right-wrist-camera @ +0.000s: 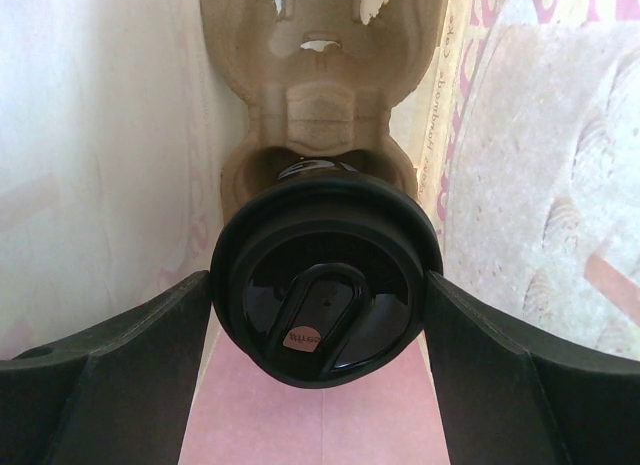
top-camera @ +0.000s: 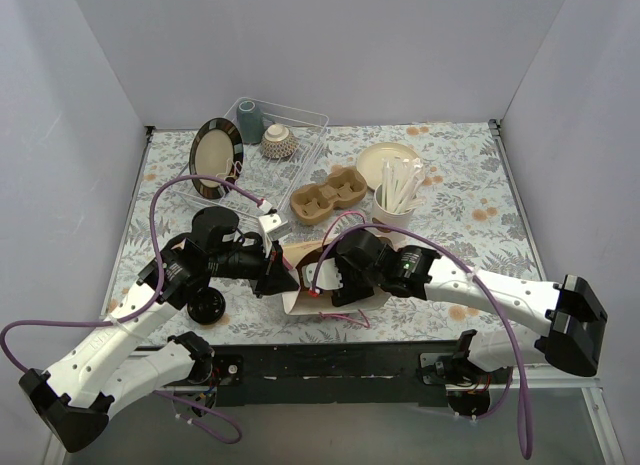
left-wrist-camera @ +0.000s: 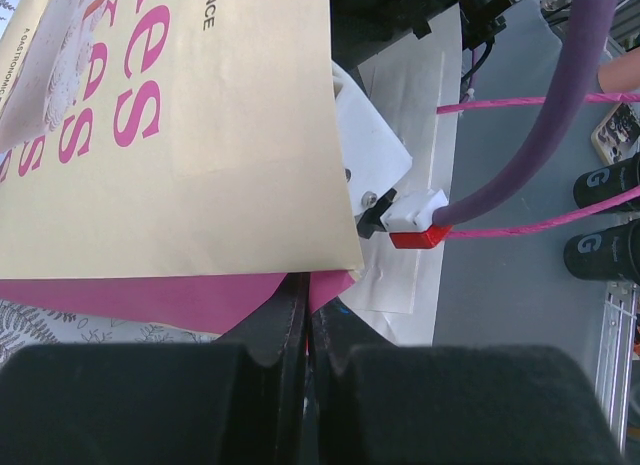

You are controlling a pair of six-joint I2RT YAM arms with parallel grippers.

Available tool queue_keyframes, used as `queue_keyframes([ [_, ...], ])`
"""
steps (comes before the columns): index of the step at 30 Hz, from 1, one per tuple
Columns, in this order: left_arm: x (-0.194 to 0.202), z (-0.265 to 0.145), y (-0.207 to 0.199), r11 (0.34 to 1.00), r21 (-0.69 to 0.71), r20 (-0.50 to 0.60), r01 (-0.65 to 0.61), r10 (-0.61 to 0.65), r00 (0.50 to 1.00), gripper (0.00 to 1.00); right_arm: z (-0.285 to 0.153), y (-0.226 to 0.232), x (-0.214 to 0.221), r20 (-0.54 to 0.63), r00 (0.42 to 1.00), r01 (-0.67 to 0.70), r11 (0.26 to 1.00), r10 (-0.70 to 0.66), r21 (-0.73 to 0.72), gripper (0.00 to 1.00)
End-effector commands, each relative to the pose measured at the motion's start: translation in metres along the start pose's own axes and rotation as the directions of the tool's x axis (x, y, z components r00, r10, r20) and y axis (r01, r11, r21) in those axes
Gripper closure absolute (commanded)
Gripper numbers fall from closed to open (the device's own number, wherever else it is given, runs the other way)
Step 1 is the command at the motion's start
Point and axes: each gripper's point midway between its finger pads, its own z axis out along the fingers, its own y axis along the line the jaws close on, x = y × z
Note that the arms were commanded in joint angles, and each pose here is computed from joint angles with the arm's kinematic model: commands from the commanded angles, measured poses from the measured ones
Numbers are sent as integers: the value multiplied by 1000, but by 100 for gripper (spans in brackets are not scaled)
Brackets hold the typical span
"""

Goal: Pack the takeout coffee

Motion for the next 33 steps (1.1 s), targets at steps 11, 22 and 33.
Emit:
queue_keyframes([
  [11, -4, -2, -13, 998, 61, 8, -12, 12, 1000, 100, 18, -1, 5, -25, 1000, 3, 1000, -3, 11, 20],
  [22, -6, -1, -11, 999, 49, 15, -11, 10, 1000, 100, 1, -14, -3, -9, 1000, -5, 999, 6, 33, 1],
  [33, -12, -4, -11, 1000, 26, 43, 9, -10, 999, 100, -19, -23, -6, -7, 1000, -2, 999, 3, 54, 1],
])
